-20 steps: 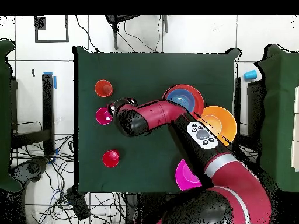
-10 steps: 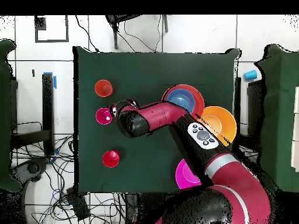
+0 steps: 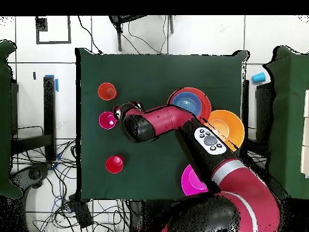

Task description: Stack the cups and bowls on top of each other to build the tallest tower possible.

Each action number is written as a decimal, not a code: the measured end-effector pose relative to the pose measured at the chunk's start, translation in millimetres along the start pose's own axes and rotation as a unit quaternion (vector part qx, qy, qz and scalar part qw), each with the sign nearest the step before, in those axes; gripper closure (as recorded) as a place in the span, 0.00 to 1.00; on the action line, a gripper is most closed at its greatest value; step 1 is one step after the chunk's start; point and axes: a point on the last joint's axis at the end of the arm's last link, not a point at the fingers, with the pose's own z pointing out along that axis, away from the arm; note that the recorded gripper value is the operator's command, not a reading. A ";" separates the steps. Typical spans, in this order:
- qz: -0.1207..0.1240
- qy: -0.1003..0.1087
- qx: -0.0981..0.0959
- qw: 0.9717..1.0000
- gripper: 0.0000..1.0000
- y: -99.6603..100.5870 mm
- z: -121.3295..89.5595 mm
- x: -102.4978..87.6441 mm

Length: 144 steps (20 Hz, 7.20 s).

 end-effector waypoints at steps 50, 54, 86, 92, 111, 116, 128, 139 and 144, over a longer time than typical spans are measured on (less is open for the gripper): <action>0.036 0.065 -0.044 0.996 0.00 -0.2 -37.9 -11.2; 0.042 0.073 -0.062 0.994 0.00 9.4 -25.6 -1.3; 0.020 0.111 -0.066 0.991 1.00 41.5 18.5 45.9; 0.016 0.116 -0.049 0.992 1.00 31.8 15.2 48.7; -0.001 0.110 -0.005 0.994 1.00 12.1 -4.1 35.7; -0.005 0.104 0.001 0.995 1.00 9.4 -9.9 28.8; -0.019 0.079 0.029 0.996 1.00 -3.1 -36.5 0.4; -0.022 0.091 0.067 0.993 1.00 -30.2 -75.2 -17.7; -0.010 0.114 0.086 0.990 1.00 -53.2 -96.0 -16.6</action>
